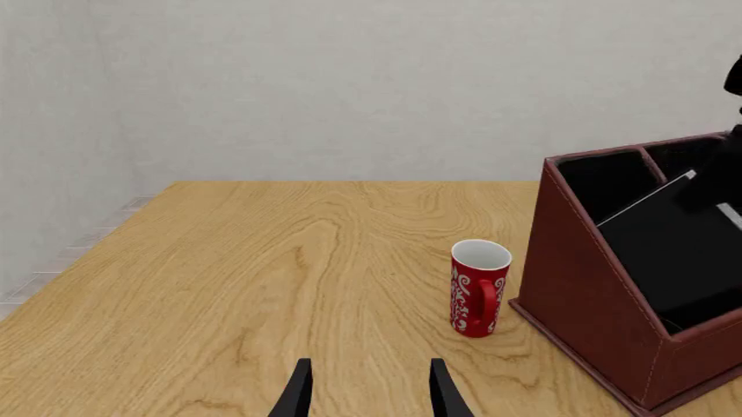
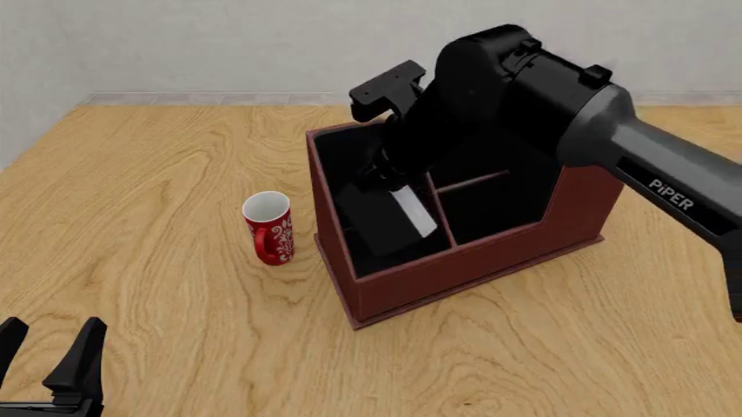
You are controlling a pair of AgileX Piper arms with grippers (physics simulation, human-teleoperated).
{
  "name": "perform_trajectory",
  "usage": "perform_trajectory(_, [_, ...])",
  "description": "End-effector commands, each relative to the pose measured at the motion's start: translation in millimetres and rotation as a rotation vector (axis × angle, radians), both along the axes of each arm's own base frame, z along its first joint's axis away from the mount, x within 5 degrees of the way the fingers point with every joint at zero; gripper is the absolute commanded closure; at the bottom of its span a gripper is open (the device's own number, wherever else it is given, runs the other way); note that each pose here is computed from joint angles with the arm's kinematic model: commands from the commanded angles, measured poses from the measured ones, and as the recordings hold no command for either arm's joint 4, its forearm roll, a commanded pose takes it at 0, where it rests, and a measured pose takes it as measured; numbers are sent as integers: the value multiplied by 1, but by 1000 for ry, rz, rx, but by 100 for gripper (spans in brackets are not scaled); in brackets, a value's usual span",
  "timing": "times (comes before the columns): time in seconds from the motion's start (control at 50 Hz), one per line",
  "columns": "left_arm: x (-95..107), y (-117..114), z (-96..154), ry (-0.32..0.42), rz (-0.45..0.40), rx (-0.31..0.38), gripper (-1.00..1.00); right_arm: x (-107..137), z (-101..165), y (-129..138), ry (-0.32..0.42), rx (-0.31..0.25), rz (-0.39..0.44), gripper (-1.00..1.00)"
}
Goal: Pick up the book and place it in the left compartment of the caddy.
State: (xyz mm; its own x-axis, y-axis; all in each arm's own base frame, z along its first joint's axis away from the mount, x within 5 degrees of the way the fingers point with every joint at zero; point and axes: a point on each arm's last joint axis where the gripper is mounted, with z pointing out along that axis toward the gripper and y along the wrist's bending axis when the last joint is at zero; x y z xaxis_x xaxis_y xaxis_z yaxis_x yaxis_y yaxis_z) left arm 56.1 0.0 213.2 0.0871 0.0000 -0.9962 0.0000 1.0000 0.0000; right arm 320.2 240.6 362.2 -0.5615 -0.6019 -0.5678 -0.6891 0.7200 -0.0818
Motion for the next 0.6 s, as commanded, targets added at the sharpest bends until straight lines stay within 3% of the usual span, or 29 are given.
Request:
perform_trajectory(0.02, [0, 0, 0, 0, 0, 0, -100, 5, -7, -3, 0, 17, -33, 100])
perform_trajectory(0.6, [0, 0, 0, 0, 0, 0, -100, 9, -32, 3, 23, 19, -50, 100])
